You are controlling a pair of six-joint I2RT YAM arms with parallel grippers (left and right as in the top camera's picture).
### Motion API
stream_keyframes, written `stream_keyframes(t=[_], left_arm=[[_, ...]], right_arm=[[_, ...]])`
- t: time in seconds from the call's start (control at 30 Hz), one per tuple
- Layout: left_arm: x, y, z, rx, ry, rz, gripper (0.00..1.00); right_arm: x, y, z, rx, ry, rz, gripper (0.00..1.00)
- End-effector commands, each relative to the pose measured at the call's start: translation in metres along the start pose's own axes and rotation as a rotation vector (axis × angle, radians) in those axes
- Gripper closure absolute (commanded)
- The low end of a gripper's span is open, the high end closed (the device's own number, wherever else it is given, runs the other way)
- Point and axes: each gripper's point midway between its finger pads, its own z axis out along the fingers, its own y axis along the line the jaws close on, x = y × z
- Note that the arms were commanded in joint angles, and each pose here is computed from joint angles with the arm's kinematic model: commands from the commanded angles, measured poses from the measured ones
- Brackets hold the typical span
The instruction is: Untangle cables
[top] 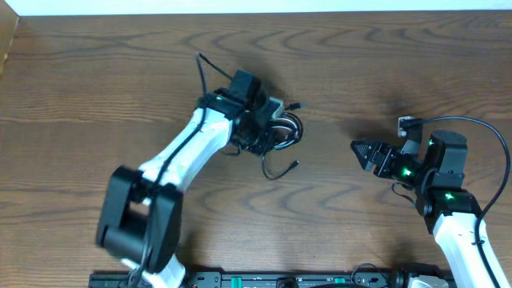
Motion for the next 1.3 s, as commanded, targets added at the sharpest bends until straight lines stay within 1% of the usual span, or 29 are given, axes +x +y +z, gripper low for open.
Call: stream_keyframes(t=[0.0, 0.13, 0.23, 0.27, 0.37, 0.43, 0.5, 0.63, 0.7, 0.73, 0.83, 1.0, 1.17, 1.27], left_arm=[[-0.039, -0.055, -0.053, 0.202, -0.191, -0.009, 0.93], [-0.046, -0.065, -0.072, 0.228, -0.240, -0.078, 0.93], [-0.045, -0.090, -0.083, 0.364, -0.233, -0.078, 0.93], [-0.046, -0.092, -0.084, 0.386, -0.231, -0.101, 0.93], [-0.055, -0.094, -0.088, 0.413, -0.238, -0.246, 0.93], [-0.060, -0.097, -0.090, 0.439, -0.244, -0.277, 0.93], [-0.065, -0.107, -0.097, 0.506, -0.249, -0.293, 0.93], [-0.068, -0.109, -0.099, 0.531, -0.241, -0.350, 0.93], [-0.069, -0.109, -0.099, 0.538, -0.229, -0.401, 0.93], [-0.070, -0.109, -0.100, 0.546, -0.227, -0.432, 0.92], [-0.078, -0.115, -0.107, 0.591, -0.240, -0.449, 0.92], [-0.088, -0.131, -0.122, 0.693, -0.247, -0.435, 0.93], [-0.093, -0.142, -0.133, 0.768, -0.243, -0.423, 0.92], [-0.098, -0.155, -0.148, 0.847, -0.246, -0.376, 0.93]], right_arm=[[-0.012, 0.009, 0.000, -0.021, -0.033, 0.003, 0.29], [-0.022, 0.011, -0.001, -0.025, -0.075, 0.026, 0.28], [-0.028, 0.015, 0.000, -0.034, -0.098, 0.017, 0.30], [-0.028, 0.017, 0.001, -0.039, -0.098, 0.021, 0.30], [-0.027, 0.034, 0.005, -0.086, -0.096, 0.012, 0.31], [-0.026, 0.045, 0.008, -0.116, -0.097, -0.011, 0.31], [-0.024, 0.062, 0.011, -0.162, -0.094, -0.057, 0.30], [-0.025, 0.079, 0.017, -0.202, -0.113, -0.075, 0.29], [-0.030, 0.081, 0.024, -0.194, -0.138, -0.056, 0.29], [-0.028, 0.081, 0.031, -0.190, -0.133, -0.019, 0.29], [-0.027, 0.082, 0.045, -0.203, -0.123, 0.035, 0.32], [-0.023, 0.087, 0.070, -0.239, -0.111, 0.112, 0.35], [-0.012, 0.058, 0.096, -0.121, -0.110, 0.227, 0.36], [-0.012, 0.054, 0.103, -0.121, -0.118, 0.225, 0.35]])
